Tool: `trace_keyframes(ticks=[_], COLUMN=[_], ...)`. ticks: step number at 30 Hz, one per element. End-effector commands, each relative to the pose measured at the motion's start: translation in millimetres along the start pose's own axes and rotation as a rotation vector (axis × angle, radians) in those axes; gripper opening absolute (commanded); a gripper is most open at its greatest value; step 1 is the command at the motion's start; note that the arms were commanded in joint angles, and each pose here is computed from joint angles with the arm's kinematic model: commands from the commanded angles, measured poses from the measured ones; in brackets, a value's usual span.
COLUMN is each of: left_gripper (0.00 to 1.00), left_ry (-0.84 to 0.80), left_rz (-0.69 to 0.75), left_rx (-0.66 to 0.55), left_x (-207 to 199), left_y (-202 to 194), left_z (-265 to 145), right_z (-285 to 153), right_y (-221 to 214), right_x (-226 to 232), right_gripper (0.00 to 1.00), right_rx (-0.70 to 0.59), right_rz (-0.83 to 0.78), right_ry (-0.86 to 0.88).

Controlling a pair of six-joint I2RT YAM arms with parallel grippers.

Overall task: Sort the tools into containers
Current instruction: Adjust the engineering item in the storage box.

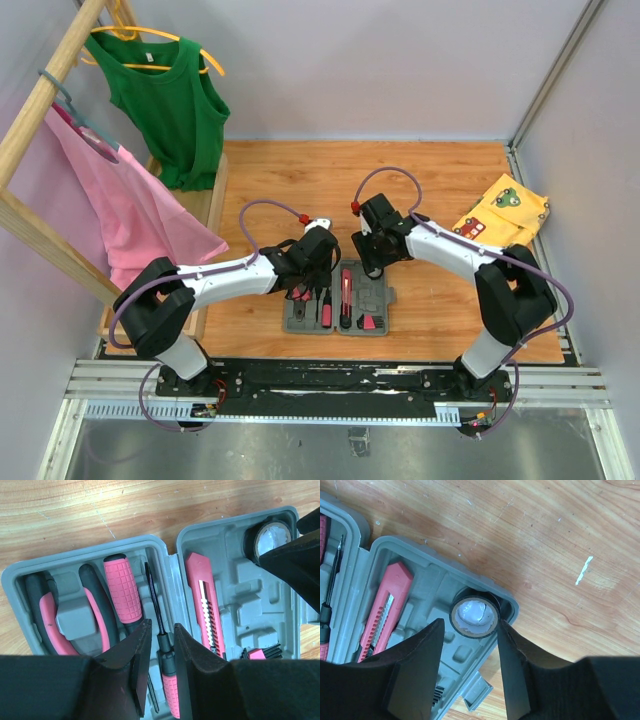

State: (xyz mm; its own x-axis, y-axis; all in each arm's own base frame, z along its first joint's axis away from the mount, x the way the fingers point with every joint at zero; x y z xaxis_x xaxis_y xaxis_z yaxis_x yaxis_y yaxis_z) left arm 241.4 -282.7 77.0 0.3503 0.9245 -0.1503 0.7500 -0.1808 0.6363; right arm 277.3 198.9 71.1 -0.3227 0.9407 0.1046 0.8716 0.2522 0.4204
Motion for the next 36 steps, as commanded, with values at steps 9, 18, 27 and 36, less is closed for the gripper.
trace_keyframes(ticks=[9,18,27,36], left_gripper=[0.29,0.29,0.29,0.28], left_ry=[0.002,0.002,0.0,0.004], left_rz=[-0.008,-0.005,-0.003,-0.01], left_rx=[-0.015,-0.015,-0.012,-0.016], left_x=[2,2,1,2], left_y=[1,2,2,3], left_z=[1,1,2,1], right_z=[5,10,15,22], right_y=[-3,-9,-16,-24], right_x=[4,2,1,-4], right_gripper=[0.47,0.45,0.43,0.43], right_rx=[0.03,0.05,0.076,0.119], right_rz=[-0.039,-0.041,-0.044,-0.044], right_ry=[-0.023,-0.032,-0.037,-0.067])
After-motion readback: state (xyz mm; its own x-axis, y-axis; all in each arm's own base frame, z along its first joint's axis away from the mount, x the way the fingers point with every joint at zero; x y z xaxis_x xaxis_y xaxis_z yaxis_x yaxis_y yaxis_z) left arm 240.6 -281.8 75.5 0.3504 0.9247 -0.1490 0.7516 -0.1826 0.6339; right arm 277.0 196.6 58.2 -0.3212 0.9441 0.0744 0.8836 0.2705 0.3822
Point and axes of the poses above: each gripper's point midway between its finger pads, its own z axis out along the fingers, its own x axis along the line the jaws close on, y = z × x, the point moved 2 cm from there along -z, back along the fingers, and after that the axes turned 9 degrees about z, right-handed, at the moved point
